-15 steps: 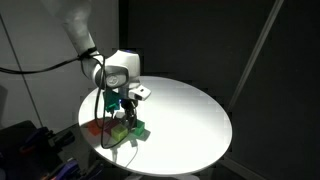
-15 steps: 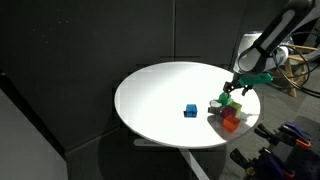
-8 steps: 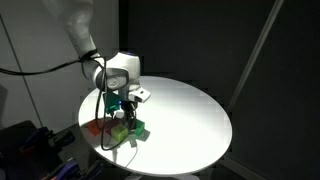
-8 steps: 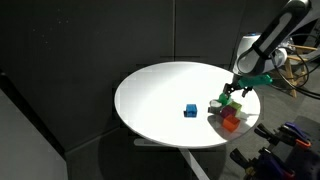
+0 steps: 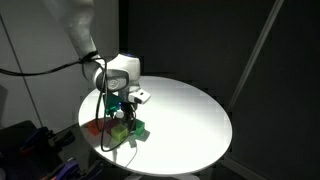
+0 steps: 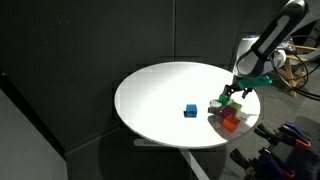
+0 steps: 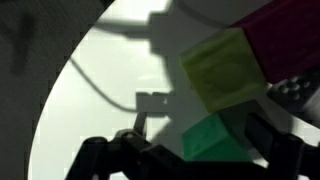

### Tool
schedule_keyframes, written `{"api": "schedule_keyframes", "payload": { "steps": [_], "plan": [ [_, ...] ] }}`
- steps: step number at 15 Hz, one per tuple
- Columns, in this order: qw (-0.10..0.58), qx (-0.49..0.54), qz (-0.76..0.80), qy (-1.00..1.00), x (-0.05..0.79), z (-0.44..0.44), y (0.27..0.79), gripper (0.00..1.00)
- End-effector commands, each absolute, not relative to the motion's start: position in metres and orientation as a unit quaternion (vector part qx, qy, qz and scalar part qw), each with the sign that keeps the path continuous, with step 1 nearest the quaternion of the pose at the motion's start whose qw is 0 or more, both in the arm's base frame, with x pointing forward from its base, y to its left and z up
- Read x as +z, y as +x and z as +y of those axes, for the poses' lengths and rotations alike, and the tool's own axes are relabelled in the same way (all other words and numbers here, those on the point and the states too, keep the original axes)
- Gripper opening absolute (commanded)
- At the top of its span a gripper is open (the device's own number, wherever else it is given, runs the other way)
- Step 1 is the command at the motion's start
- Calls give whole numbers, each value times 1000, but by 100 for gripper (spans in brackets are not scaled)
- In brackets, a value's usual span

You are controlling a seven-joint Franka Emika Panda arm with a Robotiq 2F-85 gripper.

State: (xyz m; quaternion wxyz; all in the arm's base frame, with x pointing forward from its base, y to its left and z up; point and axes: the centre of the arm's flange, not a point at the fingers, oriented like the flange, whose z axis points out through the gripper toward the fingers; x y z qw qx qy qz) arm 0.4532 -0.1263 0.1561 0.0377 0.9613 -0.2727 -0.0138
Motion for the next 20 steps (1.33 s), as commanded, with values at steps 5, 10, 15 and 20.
{"api": "schedule_keyframes", "payload": {
  "steps": [5, 10, 15, 20],
  "plan": [
    [37, -12, -277, 960, 151, -130, 460, 100],
    [38, -15, -277, 960, 147, -130, 459, 100],
    [38, -18, -275, 961, 146, -129, 456, 100],
    [39, -21, -275, 960, 145, -130, 451, 100]
  ]
}}
